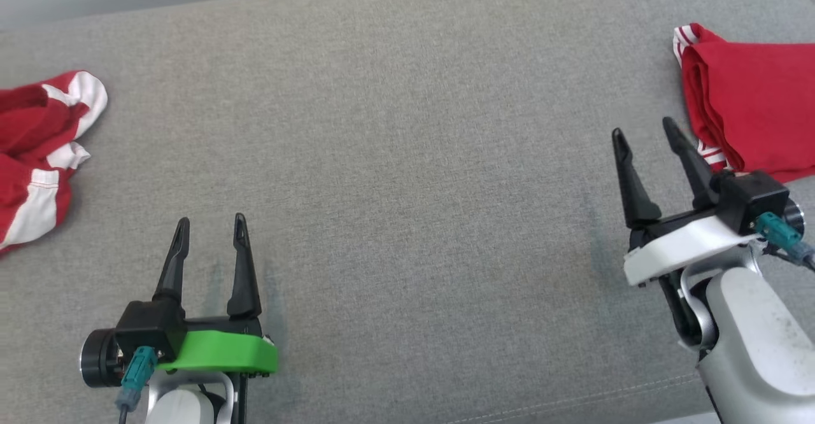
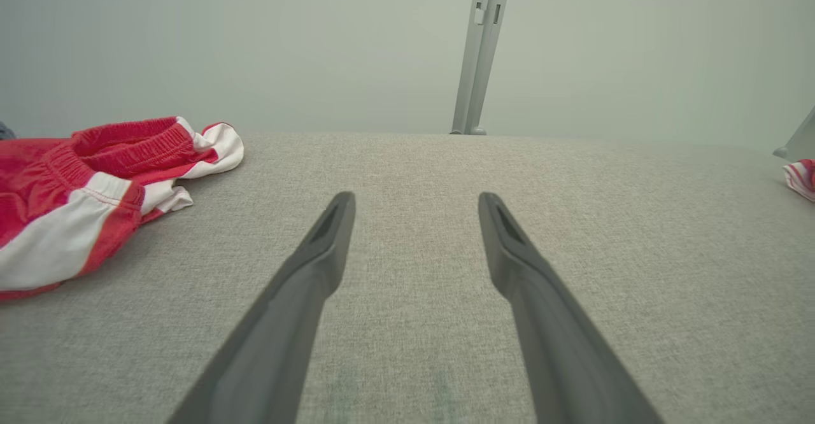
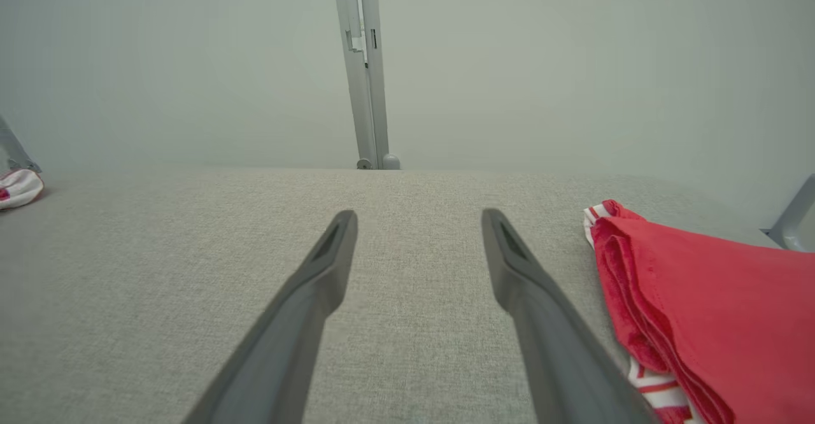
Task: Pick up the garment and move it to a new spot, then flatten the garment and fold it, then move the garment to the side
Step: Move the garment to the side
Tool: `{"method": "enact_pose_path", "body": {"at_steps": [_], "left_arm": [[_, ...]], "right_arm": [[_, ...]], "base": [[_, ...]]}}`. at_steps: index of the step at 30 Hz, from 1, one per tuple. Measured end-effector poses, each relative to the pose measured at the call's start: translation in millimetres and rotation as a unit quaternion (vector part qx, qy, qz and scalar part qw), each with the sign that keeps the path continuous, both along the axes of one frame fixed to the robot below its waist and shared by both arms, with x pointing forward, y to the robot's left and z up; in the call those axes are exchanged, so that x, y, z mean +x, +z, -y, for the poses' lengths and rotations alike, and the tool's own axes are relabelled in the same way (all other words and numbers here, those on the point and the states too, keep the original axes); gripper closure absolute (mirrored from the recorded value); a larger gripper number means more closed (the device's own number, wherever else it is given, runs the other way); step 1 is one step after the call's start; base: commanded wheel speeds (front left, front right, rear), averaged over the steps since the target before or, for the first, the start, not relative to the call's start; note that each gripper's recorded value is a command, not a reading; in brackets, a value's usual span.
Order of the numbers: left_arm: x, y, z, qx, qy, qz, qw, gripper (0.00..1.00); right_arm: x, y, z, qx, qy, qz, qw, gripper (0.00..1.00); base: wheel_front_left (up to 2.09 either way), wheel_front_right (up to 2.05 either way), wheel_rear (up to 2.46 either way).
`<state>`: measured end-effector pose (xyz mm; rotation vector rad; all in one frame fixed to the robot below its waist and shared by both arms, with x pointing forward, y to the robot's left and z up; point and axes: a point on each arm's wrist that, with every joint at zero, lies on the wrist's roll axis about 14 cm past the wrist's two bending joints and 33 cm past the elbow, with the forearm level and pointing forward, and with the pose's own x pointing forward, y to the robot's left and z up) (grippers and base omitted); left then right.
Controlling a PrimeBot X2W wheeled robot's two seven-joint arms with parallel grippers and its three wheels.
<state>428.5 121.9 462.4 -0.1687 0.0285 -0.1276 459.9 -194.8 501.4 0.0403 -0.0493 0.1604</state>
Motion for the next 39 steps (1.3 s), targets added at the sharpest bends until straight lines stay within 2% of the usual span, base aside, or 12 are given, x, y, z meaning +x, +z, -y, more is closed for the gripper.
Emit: {"method": "enact_pose_path", "body": {"at_steps": [8,20,26,39], "left_arm": [[-31,35,-16,0.009,0.016,0.044,0.999,0.00],[-74,75,-26,0.011,0.024,0.102,0.994,0.00],[-90,75,-32,0.016,0.033,0.102,0.994,0.00],[-100,72,-35,0.035,0.043,0.100,0.993,0.00]], "right_arm": [[-37,43,-31,0.019,0.026,0.065,0.997,0.00],[-88,59,-41,0.031,0.022,0.093,0.995,0.00],[-106,47,-50,0.041,0.027,0.077,0.996,0.00],[-114,42,-54,0.034,0.035,0.070,0.996,0.00]], "base": [[0.00,0.00,0.00],[0.00,0.00,0.00],[0.00,0.00,0.00],[0.00,0.00,0.00]]}}
